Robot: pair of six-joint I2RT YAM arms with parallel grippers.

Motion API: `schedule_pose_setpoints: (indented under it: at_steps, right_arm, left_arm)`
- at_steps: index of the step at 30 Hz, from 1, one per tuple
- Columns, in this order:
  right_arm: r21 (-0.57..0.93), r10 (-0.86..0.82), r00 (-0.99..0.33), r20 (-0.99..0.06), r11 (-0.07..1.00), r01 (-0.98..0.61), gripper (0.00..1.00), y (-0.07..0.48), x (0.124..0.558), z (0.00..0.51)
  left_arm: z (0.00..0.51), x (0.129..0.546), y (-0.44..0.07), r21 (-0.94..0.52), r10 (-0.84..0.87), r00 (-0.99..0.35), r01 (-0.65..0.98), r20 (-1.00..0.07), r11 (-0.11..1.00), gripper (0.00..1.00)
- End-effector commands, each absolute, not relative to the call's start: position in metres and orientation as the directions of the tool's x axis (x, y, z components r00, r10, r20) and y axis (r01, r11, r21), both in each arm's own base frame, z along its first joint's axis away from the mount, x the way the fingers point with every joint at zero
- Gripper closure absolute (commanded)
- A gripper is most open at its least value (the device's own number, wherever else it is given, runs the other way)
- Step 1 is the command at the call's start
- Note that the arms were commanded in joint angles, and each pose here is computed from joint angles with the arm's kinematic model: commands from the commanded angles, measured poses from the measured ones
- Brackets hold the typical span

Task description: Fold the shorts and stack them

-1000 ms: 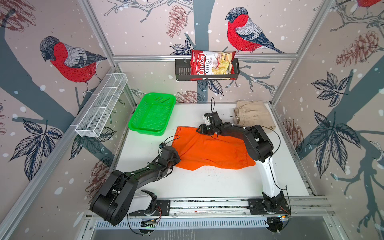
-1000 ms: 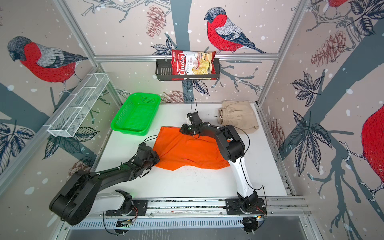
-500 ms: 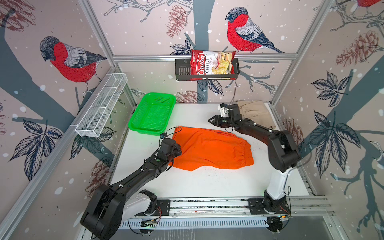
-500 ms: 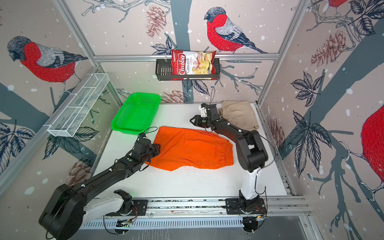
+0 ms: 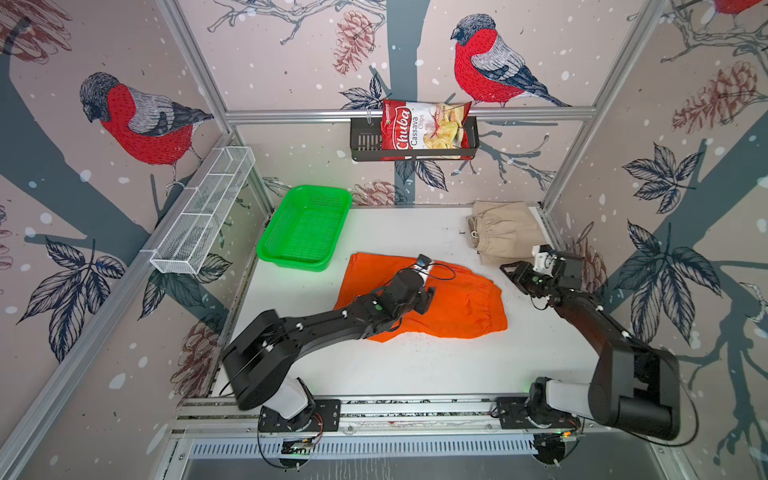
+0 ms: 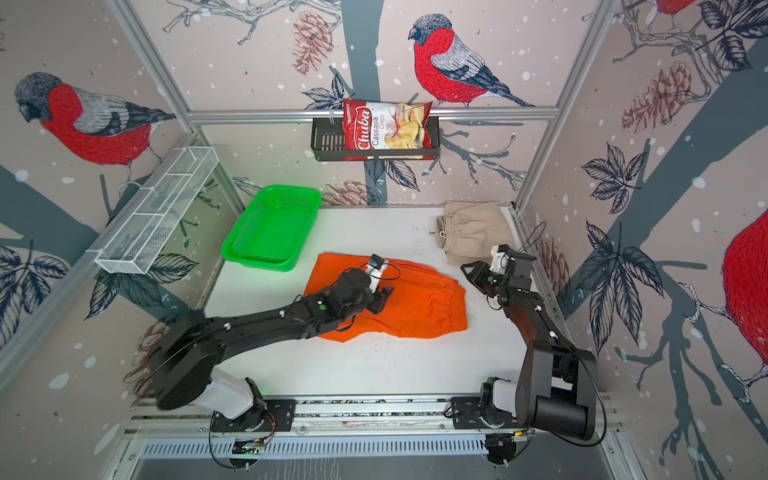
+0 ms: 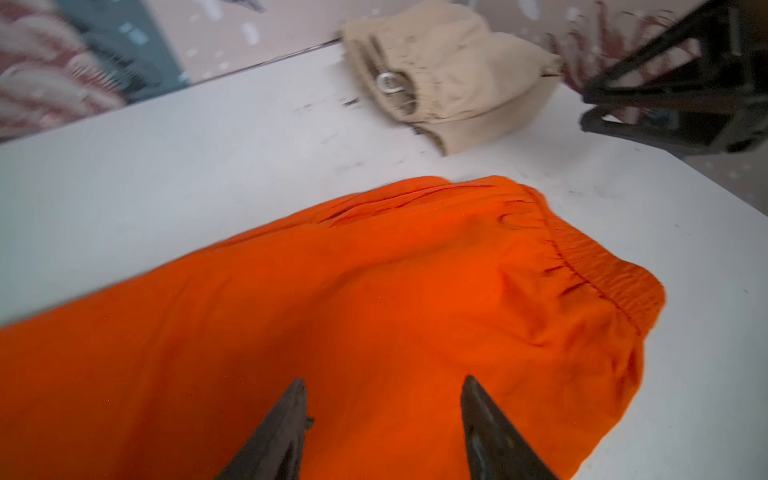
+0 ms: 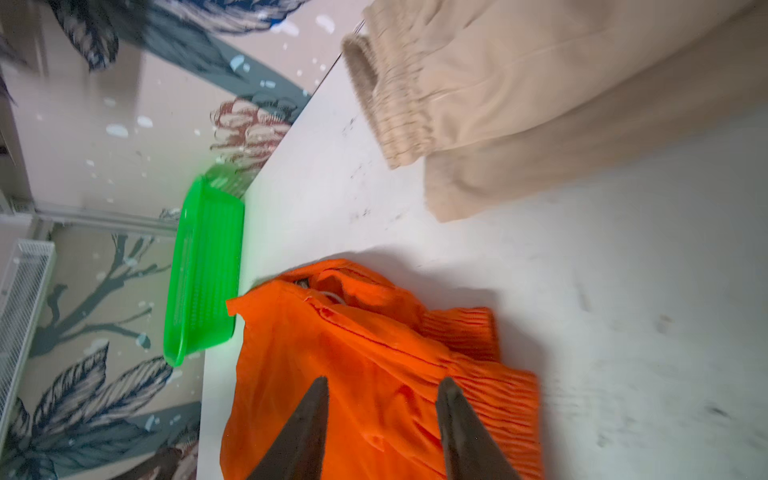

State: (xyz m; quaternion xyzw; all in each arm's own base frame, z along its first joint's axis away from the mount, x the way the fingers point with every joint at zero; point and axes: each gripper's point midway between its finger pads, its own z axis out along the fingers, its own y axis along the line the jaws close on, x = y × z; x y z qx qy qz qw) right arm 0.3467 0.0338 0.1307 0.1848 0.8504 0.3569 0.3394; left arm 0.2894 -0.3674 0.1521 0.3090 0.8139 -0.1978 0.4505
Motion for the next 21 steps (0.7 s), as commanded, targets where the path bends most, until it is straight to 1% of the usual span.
schedule_pose_setpoints:
  at_steps: [1, 5, 8, 11, 18, 21]
  right_arm:
    - [0.787, 0.597, -0.697, -0.398, 0.612, 0.075, 0.55, 0.024, 0.331, 0.135]
    - [0.797, 0.650, -0.666, -0.366, 0.588, 0.135, 0.53, -0.001, 0.319, 0.123]
    - [0.813, 0.685, -0.650, -0.329, 0.555, 0.174, 0.53, -0.012, 0.312, 0.112]
    - [0.816, 0.704, -0.642, -0.303, 0.540, 0.206, 0.53, -0.017, 0.307, 0.102]
    - [0.810, 0.698, -0.651, -0.298, 0.545, 0.214, 0.52, -0.016, 0.302, 0.096]
    - [0.808, 0.698, -0.652, -0.296, 0.547, 0.220, 0.50, -0.016, 0.301, 0.094]
  left_arm:
    - [0.165, 0.275, -0.426, 0.091, 0.422, -0.155, 0.857, -0.893, 0.507, 0.40]
    - [0.153, 0.237, -0.479, 0.154, 0.446, 0.048, 0.967, -0.894, 0.205, 0.38]
    - [0.139, 0.219, -0.505, 0.163, 0.449, 0.120, 0.985, -0.885, 0.058, 0.35]
    - [0.121, 0.210, -0.524, 0.161, 0.475, 0.152, 0.987, -0.867, -0.021, 0.33]
    - [0.072, 0.203, -0.551, 0.172, 0.547, 0.204, 0.979, -0.812, -0.110, 0.25]
    - [0.050, 0.199, -0.554, 0.147, 0.572, 0.194, 0.981, -0.797, -0.128, 0.25]
